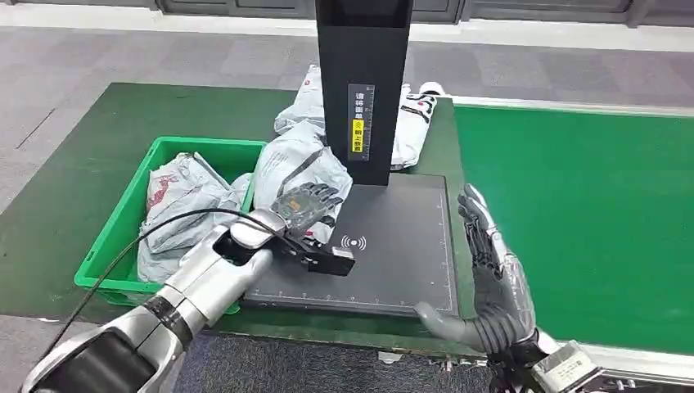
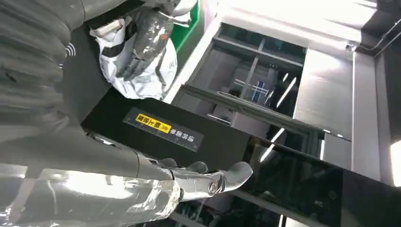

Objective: Moved the parcel from conveyor to table for the left to box.

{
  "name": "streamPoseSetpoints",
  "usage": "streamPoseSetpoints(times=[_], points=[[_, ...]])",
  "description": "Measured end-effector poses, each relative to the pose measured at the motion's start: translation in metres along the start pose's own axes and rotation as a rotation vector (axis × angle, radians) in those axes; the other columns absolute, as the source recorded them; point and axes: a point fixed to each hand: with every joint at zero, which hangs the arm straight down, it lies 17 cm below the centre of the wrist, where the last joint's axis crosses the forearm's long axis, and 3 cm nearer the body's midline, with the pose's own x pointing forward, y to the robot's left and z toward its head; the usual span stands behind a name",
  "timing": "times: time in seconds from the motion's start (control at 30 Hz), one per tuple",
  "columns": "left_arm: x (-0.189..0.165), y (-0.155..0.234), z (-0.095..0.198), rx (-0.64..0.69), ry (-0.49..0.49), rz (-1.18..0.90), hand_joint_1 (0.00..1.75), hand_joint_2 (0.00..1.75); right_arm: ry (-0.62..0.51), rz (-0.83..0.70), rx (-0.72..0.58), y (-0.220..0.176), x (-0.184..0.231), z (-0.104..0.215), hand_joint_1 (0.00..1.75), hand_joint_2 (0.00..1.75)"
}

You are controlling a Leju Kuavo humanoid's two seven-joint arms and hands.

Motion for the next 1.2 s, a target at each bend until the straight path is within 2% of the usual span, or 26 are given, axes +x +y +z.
streamPoseSetpoints(times=[0.23,0.73,1.2], points=[[-0.018,-0.019,0.002,-0.055,0.030,-0.056,1.75,1.75,-0.005,-0.011,-0.016,-0.006,0.000,0.002,0.00,1.75],[-0.026,-0.023,0.002,-0.069,0.046,-0.082,1.75,1.75,-0.014,-0.020,-0.013,-0.005,0.002,0.002,0.00,1.75],[-0.032,-0.016,0.000,-0.033,0.077,-0.222,1.75,1.75,-0.027,-0.015,-0.030,-0.010,0.004,0.000,0.00,1.75]])
